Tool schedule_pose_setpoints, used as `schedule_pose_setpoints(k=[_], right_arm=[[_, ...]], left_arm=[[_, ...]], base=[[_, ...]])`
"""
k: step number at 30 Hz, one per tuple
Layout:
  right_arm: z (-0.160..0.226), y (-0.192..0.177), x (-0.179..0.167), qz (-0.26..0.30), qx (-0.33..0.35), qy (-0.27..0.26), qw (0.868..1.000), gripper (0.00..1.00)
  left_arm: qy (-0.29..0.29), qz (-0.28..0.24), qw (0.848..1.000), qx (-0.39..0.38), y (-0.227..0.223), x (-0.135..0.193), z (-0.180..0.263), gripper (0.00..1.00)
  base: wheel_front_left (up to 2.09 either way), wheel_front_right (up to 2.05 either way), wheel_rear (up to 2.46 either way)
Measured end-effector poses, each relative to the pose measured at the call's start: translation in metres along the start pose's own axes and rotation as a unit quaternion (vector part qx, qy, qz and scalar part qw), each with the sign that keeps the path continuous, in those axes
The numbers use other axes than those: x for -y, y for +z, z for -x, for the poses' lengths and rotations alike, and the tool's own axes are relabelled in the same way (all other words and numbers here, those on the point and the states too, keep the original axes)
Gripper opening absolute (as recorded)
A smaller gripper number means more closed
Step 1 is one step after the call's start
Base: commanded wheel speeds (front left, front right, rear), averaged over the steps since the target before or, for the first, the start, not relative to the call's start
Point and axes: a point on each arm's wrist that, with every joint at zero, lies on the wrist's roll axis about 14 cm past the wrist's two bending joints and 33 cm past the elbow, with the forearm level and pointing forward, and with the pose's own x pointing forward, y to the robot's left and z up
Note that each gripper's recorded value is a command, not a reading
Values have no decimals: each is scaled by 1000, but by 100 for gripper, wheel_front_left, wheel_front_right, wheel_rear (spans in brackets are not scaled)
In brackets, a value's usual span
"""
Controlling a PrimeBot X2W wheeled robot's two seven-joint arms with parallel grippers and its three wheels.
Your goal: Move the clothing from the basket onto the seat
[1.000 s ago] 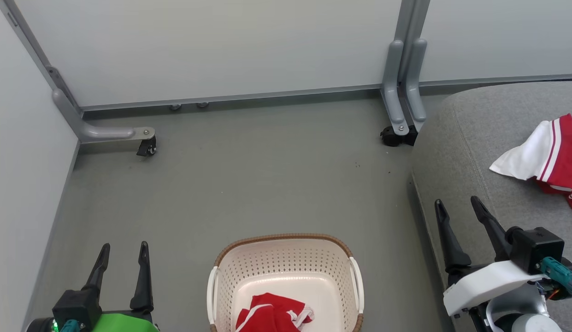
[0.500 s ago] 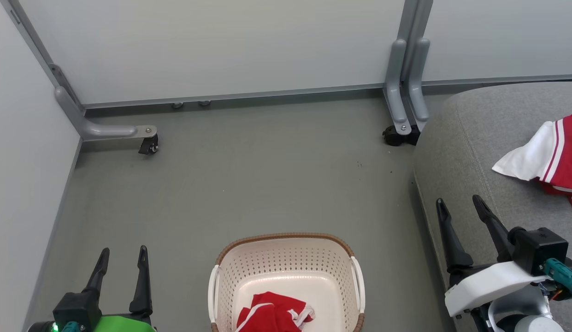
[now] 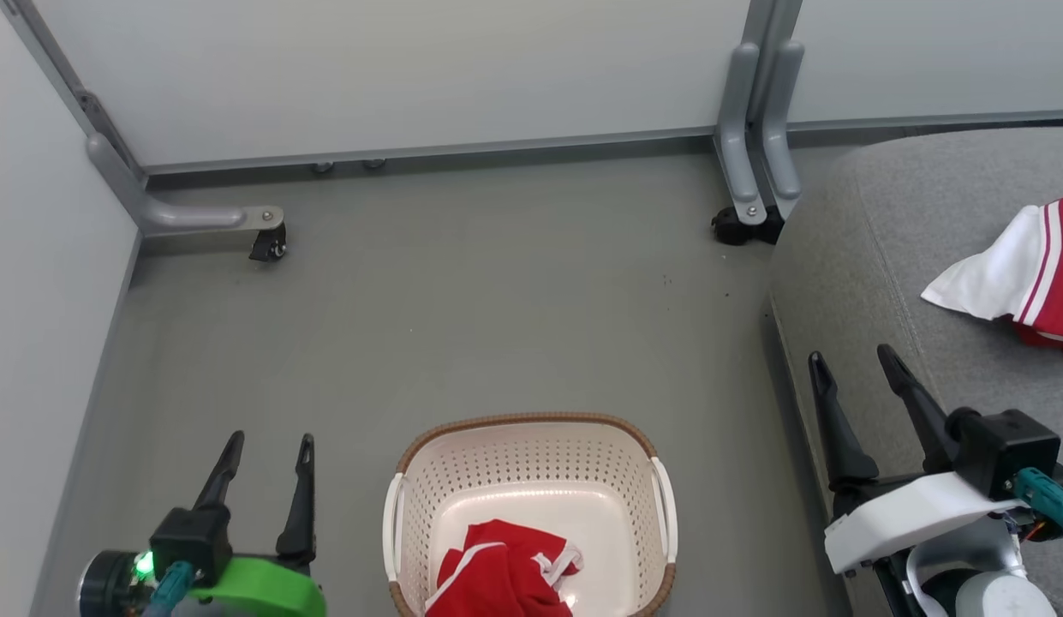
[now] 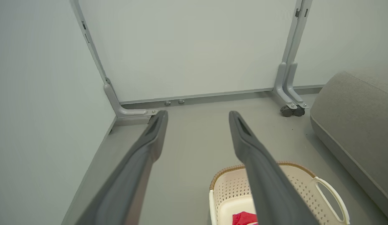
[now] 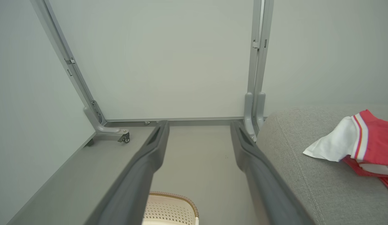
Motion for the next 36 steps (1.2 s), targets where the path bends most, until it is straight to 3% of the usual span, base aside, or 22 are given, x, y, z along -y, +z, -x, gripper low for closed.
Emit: schedule_pose_setpoints(k=[8, 14, 22, 33, 36], right_arm=[[-29, -2, -2, -1, 5, 9, 1000, 100], [-54, -10, 0, 3, 5, 12, 1000, 100], [-85, -34, 9, 4, -6, 9, 1000, 100], [-108, -90, 30, -12, -37, -11, 999, 100], [-111, -107, 33, -16, -50, -14, 999, 100]], left_arm=[[-94, -16, 993, -63, -39, 50, -37, 100], [-182, -21, 973, -140, -84, 100, -57, 100], [-279, -29, 922, -266, -155, 140, -62, 100], [-339, -37, 852, -398, -247, 149, -58, 100], [-341, -32, 838, -424, -270, 146, -58, 100]], base=[[0, 0, 0], [0, 0, 0], [0, 0, 0], [0, 0, 0], [0, 0, 0]])
